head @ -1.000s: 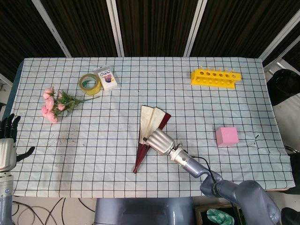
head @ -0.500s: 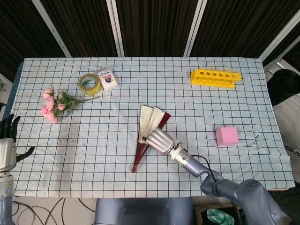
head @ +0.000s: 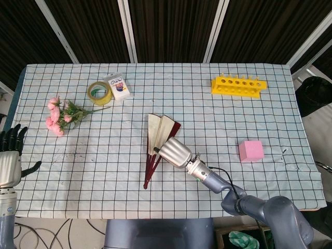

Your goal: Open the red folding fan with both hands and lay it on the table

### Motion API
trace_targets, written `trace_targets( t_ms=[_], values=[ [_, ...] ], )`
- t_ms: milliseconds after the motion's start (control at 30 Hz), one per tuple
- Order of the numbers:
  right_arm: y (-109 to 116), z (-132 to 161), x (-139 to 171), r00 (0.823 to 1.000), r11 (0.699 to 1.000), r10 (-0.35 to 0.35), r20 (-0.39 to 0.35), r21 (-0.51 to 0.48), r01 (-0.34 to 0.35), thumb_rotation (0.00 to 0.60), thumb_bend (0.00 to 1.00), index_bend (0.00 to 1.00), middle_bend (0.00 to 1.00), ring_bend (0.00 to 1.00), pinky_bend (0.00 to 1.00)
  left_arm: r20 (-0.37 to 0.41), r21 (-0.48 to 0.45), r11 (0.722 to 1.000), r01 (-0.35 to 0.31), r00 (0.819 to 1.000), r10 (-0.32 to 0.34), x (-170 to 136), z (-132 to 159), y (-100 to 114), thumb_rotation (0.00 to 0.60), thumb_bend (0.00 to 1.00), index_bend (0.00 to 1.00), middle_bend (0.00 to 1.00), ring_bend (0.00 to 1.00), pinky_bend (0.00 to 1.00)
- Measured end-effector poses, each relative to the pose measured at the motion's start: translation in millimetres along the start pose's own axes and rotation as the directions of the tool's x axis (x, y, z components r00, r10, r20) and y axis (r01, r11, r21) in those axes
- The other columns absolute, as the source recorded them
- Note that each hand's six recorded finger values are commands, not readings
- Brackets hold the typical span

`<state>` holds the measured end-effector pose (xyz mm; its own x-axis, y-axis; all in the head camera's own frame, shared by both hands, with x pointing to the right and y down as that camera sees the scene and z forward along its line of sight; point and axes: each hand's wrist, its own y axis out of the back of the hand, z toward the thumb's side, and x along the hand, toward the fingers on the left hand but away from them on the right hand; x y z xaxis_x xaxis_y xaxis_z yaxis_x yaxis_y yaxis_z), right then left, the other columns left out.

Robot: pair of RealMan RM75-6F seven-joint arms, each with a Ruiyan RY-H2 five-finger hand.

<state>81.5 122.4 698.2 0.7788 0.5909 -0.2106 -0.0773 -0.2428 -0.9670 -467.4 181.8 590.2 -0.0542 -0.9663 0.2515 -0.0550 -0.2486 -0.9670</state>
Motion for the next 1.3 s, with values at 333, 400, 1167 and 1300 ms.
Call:
trace_targets(
  t_ms=[333,400,1167,1300],
  values=[
    [30,-5,-11,0.997,0.997,-0.075,-0.011,0.024,0.075,0.6,0.44,0.89,0.94,0.97,0.84,0.08,-0.025,1.0,-0.005,0.997,0.007,29,30,4,0.6,0.01,0.0,0.0,0.0,0.0],
    [34,-6,-12,0.996,0.996,-0.086,-0.01,0.029,0.086,0.6,0.44,0.89,0.94,0.97,0.84,0.101,-0.032,0.999,-0.005,0.995,0.009,37,38,5,0.6,0.01,0.0,0.0,0.0,0.0],
    [57,-5,-24,0.988,0.987,-0.156,-0.002,0.048,0.156,0.6,0.44,0.9,0.94,0.97,0.84,0.363,-0.029,0.988,0.149,0.923,-0.129,90,166,-44,0.6,0.14,0.35,0.02,0.0,0.0],
    [58,-6,-23,0.988,0.987,-0.154,0.001,0.05,0.154,0.6,0.44,0.9,0.94,0.97,0.84,0.387,-0.018,0.987,0.158,0.912,-0.139,100,188,-57,0.6,0.16,0.35,0.02,0.0,0.0]
  ],
)
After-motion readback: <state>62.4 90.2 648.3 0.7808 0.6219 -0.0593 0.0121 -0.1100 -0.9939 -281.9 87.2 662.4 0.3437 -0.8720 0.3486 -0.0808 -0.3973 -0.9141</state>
